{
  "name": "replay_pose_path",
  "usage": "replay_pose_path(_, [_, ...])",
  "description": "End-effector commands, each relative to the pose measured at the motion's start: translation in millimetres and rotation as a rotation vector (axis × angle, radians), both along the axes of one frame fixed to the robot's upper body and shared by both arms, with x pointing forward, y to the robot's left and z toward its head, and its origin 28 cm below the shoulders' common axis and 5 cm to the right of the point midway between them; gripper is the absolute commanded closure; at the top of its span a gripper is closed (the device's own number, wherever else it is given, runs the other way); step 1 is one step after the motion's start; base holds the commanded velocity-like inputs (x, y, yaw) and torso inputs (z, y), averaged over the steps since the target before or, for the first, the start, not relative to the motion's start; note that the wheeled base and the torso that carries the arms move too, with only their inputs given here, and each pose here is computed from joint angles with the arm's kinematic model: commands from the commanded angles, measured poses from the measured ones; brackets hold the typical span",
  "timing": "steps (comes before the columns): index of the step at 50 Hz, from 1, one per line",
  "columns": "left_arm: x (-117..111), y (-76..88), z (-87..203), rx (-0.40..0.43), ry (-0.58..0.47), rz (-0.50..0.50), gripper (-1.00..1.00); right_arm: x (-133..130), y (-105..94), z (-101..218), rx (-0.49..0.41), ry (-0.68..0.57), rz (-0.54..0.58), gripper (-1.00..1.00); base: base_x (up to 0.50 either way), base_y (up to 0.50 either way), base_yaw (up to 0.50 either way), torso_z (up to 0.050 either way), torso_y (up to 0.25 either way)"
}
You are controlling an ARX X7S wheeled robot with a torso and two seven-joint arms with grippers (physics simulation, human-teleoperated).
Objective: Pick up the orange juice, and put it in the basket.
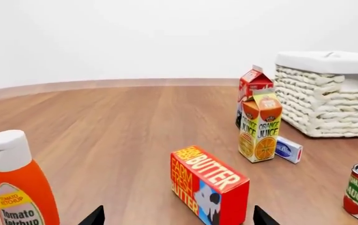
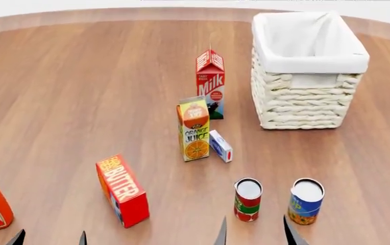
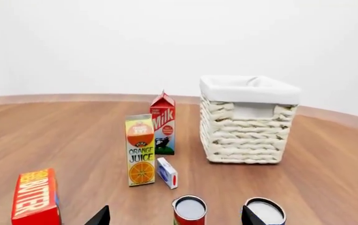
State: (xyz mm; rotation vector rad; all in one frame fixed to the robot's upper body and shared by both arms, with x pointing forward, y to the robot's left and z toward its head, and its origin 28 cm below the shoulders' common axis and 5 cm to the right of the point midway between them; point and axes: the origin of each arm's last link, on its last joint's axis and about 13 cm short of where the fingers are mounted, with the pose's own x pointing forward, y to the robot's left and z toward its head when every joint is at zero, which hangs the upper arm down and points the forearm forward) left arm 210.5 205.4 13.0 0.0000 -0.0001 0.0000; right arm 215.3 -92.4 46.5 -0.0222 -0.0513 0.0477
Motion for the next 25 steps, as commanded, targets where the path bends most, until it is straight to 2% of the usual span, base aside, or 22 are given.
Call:
replay_pose_path(1, [0.0, 0.0, 0.0, 0.0, 0.0, 0.0, -1.0, -0.9, 0.2, 3.5, 0.027, 0.001, 0.01, -1.0, 0.23, 0.0, 0.0, 0.0, 0.0])
replay_pose_path(25, [0.0, 0.0, 0.0, 0.0, 0.0, 0.0, -1.0, -0.4, -0.6, 2.9, 0.009, -0.009, -0.004, -1.0, 0.23, 0.0, 0.0, 0.0, 0.0])
